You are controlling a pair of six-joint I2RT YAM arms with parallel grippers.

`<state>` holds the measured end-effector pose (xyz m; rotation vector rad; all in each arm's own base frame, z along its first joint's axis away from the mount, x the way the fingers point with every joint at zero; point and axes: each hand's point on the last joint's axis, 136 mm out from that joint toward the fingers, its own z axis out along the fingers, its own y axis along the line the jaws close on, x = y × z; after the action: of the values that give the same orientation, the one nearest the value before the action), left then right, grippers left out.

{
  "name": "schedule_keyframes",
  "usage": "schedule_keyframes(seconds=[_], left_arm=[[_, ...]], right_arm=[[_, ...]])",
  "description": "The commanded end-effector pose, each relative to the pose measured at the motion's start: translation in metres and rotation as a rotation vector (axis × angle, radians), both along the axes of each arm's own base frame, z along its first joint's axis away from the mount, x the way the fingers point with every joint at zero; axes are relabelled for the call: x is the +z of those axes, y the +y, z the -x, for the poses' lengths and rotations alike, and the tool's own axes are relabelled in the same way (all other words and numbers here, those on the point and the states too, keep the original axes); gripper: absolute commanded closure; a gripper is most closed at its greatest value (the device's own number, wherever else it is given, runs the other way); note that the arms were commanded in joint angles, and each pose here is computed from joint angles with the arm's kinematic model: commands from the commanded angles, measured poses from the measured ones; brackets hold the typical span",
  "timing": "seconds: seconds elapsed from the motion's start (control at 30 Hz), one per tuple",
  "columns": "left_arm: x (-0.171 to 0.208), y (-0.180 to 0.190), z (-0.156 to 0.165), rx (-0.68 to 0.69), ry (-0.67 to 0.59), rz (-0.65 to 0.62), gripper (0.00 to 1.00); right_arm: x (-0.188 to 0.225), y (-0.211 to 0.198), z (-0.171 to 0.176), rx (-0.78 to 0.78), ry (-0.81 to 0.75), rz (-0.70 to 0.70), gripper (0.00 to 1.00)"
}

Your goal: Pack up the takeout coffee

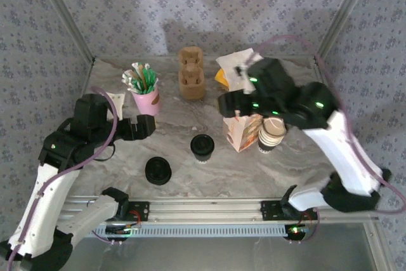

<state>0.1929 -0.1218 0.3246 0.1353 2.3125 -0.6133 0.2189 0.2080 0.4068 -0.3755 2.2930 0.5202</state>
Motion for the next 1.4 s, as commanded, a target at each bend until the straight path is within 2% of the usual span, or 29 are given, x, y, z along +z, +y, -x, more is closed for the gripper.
schedule_keyframes(seconds=[0.0, 0.07, 0.13, 0.27, 0.33, 0.43, 0.5, 0.63, 0.7, 0.8, 0.97, 1.13, 1.37], left_arm=[[0.028, -0.017, 0.003, -0.103, -0.116, -0.001, 0.02], [0.034, -0.027, 0.002, -0.125, -0.143, -0.004, 0.04], [0.039, -0.040, 0.004, -0.161, -0.162, 0.002, 0.05], [0.034, -0.066, 0.007, -0.244, -0.161, -0.041, 0.05], [0.023, -0.067, 0.005, -0.227, -0.121, -0.098, 0.05], [0.011, -0.035, -0.009, -0.031, -0.049, -0.218, 0.05], [0.010, -0.005, -0.011, 0.137, -0.040, -0.250, 0.04], [0.014, 0.054, -0.002, 0.406, -0.102, -0.226, 0.01], [0.014, 0.077, 0.007, 0.485, -0.126, -0.222, 0.00], [0.012, 0.088, 0.015, 0.480, -0.138, -0.241, 0.00], [0.003, 0.083, 0.017, 0.406, -0.154, -0.248, 0.00], [-0.001, 0.074, 0.017, 0.361, -0.172, -0.214, 0.00], [0.003, 0.067, 0.012, 0.297, -0.205, -0.262, 0.00]], right_arm=[[-0.004, -0.015, 0.004, -0.050, 0.035, -0.116, 0.14], [0.001, -0.023, 0.012, -0.024, 0.006, -0.188, 0.11], [-0.003, -0.038, 0.019, -0.044, -0.019, -0.196, 0.12], [-0.027, -0.057, 0.027, -0.098, 0.067, -0.126, 0.18], [-0.048, -0.055, 0.034, -0.088, 0.161, -0.049, 0.21], [-0.072, -0.031, 0.049, -0.011, 0.248, 0.037, 0.22], [-0.086, -0.012, 0.052, 0.023, 0.266, 0.111, 0.20], [-0.117, 0.025, 0.044, 0.052, 0.354, 0.252, 0.20], [-0.131, 0.046, 0.040, 0.072, 0.371, 0.309, 0.19], [-0.160, 0.067, 0.034, 0.083, 0.423, 0.387, 0.18], [-0.204, 0.083, 0.024, 0.092, 0.520, 0.502, 0.15], [-0.226, 0.101, 0.009, 0.108, 0.582, 0.487, 0.13], [-0.247, 0.106, -0.007, 0.095, 0.656, 0.480, 0.13]])
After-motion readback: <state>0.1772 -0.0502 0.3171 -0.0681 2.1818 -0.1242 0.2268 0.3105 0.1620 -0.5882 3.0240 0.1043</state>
